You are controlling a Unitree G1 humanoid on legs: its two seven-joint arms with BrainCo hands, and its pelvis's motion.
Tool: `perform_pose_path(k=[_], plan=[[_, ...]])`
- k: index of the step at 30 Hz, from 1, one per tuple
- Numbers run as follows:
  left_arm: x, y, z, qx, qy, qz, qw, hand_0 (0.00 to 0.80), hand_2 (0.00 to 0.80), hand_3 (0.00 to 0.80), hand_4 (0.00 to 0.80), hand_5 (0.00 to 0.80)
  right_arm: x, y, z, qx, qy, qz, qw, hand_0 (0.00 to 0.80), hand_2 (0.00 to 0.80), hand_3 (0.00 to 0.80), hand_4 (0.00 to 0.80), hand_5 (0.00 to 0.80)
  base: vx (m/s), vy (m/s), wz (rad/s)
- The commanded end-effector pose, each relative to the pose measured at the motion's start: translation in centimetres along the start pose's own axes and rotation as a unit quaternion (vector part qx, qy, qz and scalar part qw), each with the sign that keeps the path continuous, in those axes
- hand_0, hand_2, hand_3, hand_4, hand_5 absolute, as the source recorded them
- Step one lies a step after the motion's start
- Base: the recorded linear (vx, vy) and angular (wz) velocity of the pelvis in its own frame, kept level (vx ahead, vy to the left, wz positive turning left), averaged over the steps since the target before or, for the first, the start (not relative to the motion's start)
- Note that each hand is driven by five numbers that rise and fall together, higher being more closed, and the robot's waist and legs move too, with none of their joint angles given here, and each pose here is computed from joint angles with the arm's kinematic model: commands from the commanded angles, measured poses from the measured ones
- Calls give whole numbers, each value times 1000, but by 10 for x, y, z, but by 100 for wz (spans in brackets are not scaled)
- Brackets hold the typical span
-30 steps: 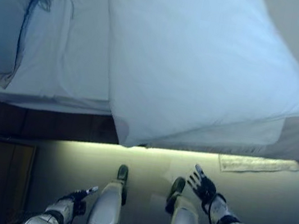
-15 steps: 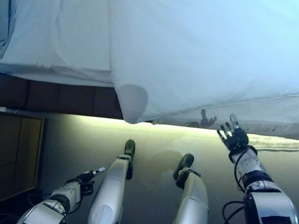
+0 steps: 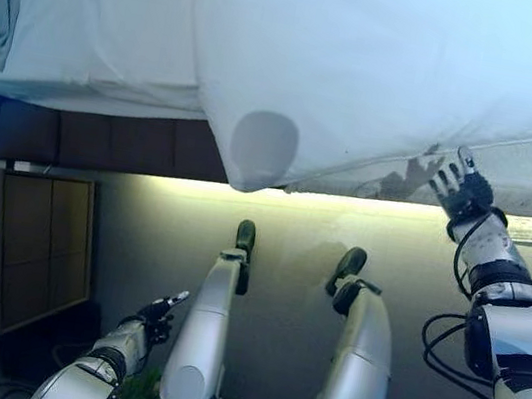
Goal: Make the bed neatly
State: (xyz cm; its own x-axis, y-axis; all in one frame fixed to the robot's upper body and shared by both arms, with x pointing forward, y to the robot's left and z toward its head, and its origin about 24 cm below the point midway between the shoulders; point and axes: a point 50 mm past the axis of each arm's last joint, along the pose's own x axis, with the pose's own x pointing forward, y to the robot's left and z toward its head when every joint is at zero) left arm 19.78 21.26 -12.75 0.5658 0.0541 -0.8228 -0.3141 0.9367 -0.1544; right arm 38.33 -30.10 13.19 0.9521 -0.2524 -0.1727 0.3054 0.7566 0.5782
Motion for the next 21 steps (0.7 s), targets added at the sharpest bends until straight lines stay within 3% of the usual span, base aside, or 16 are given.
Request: perform_pose_path(k=[1, 14, 21], plan=[[-8, 16, -40, -19, 39, 10, 999, 0, 0, 0, 0, 0, -1, 8, 34, -1, -55, 13, 998, 0, 0, 0, 0, 0, 26, 32, 2], [-15, 24, -50, -26, 34, 3, 999, 0, 0, 0, 0, 0, -8, 62, 95, -32, -144, 82, 986, 0, 0, 0, 0, 0, 14, 5, 5], [-18, 25, -53, -17, 33, -3, 999, 0, 0, 0, 0, 0, -12, 77, 103, -52, -146, 125, 980, 0, 0, 0, 0, 0, 1, 5, 0]])
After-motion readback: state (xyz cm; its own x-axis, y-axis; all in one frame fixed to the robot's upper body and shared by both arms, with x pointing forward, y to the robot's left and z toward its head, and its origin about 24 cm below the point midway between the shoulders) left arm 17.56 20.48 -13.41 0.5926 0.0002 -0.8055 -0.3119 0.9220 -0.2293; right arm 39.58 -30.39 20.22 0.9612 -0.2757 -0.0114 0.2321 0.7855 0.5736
